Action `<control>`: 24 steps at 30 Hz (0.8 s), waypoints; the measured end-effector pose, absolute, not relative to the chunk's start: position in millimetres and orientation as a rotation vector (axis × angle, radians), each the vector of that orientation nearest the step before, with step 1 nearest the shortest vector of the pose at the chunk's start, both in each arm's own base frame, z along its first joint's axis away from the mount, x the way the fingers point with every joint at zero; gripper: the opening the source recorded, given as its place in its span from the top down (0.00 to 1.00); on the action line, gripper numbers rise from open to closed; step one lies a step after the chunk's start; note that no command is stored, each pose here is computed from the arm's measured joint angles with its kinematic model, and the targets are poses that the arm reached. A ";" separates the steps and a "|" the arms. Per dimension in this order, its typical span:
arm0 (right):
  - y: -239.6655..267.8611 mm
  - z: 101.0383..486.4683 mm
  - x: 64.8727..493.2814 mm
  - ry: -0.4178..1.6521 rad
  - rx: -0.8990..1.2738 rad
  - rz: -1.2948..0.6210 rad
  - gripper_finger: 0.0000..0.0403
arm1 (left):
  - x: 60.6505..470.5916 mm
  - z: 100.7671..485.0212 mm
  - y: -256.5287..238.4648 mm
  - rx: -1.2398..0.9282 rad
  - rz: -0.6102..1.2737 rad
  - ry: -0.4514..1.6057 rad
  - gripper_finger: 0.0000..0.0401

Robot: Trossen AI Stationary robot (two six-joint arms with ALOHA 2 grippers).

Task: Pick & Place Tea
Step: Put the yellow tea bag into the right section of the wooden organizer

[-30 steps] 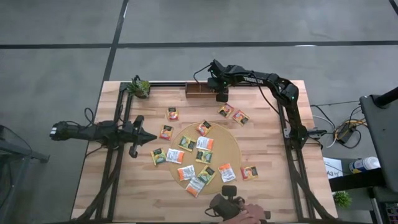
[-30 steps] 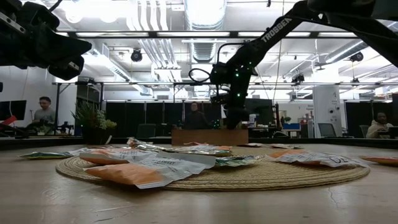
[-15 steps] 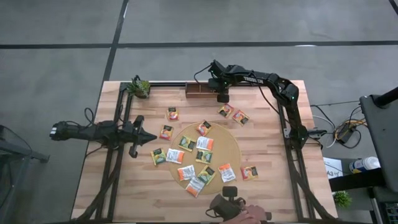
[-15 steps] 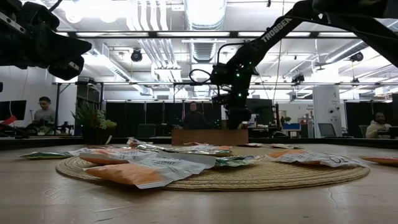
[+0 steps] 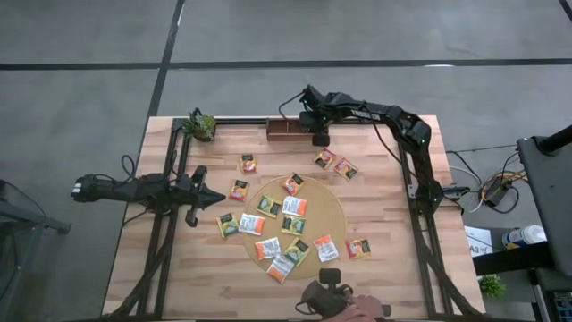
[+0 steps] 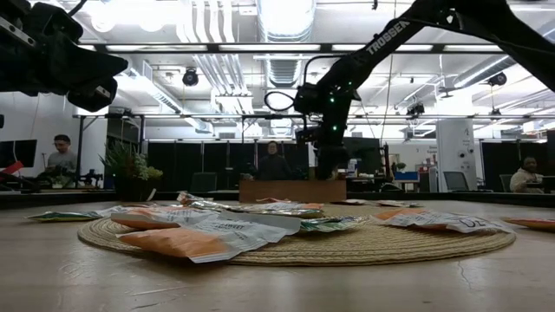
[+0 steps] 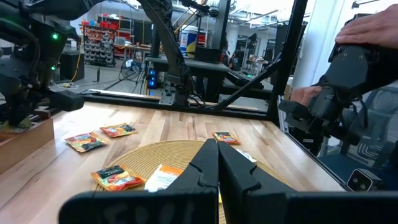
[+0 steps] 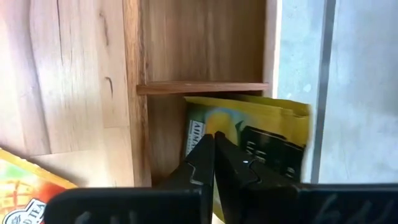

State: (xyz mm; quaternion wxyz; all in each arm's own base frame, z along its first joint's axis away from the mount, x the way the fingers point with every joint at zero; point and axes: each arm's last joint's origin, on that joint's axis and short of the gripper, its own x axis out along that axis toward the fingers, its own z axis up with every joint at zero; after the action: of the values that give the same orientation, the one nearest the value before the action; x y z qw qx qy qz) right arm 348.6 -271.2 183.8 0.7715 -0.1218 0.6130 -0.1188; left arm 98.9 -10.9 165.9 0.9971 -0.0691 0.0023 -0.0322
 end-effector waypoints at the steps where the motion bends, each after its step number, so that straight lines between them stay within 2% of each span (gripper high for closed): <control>1: -270.9 186.1 348.3 1.324 -0.267 -0.260 0.98 | 98.9 166.0 -10.9 -0.138 -0.064 0.004 1.00; 8: -267.8 200.7 345.8 1.301 -0.278 -0.272 0.98 | 98.9 166.0 -11.0 -0.139 -0.065 0.005 1.00; 13: -253.3 225.9 344.5 1.262 -0.276 -0.288 0.98 | 98.8 166.0 -10.9 -0.138 -0.065 0.004 1.00; 19: -219.7 257.7 345.3 1.212 -0.257 -0.284 0.98 | 98.8 166.0 -10.9 -0.139 -0.064 0.004 1.00; 24: -178.2 274.3 353.5 1.145 -0.292 -0.190 0.98 | 98.8 166.0 -10.9 -0.139 -0.064 0.004 1.00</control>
State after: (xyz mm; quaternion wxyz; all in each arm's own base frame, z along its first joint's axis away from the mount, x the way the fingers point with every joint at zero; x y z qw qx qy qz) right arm 353.5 -178.2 274.3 0.8264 -0.1373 0.5387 -0.0893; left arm 98.8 -10.9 166.0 0.9971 -0.0693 0.0021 -0.0320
